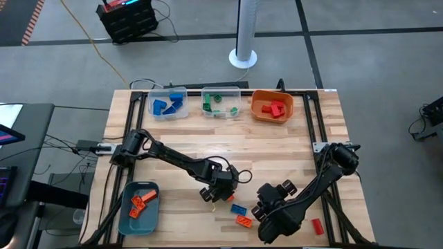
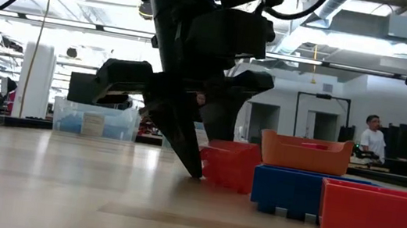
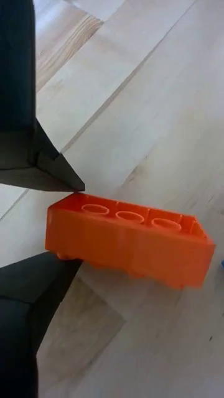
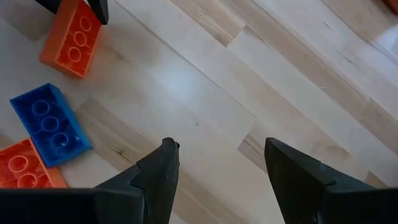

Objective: Sort blocks
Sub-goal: Put the orange game piece into the blue bin

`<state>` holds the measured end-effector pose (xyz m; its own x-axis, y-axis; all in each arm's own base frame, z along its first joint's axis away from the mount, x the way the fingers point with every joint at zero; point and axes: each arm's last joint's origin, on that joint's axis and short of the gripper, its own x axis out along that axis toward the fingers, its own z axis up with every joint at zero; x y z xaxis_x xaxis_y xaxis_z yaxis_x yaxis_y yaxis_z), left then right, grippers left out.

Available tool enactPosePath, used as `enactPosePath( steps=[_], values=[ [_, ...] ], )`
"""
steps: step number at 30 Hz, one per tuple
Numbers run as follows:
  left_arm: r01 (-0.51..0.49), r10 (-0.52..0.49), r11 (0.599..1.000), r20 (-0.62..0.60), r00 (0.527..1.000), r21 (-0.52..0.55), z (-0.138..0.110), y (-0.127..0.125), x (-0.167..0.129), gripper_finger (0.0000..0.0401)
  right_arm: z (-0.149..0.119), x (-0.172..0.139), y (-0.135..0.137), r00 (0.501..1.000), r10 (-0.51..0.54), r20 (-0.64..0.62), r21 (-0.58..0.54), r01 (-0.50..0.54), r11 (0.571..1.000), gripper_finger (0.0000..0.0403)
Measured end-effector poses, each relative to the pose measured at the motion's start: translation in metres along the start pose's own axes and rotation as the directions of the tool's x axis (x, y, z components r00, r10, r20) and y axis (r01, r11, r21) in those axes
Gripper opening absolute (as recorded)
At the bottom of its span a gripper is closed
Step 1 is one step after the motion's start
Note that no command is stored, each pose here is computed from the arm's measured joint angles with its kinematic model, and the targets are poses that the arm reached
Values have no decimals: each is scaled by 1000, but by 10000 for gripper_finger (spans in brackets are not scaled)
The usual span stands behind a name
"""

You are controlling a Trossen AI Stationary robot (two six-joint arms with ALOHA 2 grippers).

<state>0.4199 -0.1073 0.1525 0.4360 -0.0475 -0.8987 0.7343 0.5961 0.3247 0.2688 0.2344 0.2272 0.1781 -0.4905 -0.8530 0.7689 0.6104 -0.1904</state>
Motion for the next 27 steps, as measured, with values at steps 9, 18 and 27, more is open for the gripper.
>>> enactPosePath(
  steps=[9,18,27],
  values=[
    [4,-4,999,0,1000,-54,1,-2,0,99,-1,0,0,1000,4,0,0,-4,1000,244],
    [-6,6,997,5,1000,-76,-1,4,-12,103,-1,0,0,1000,4,0,0,-4,1000,244],
    [-8,5,983,-16,1000,-186,-18,20,-66,102,-1,-1,0,1000,0,1,-4,0,1000,244]
  ],
)
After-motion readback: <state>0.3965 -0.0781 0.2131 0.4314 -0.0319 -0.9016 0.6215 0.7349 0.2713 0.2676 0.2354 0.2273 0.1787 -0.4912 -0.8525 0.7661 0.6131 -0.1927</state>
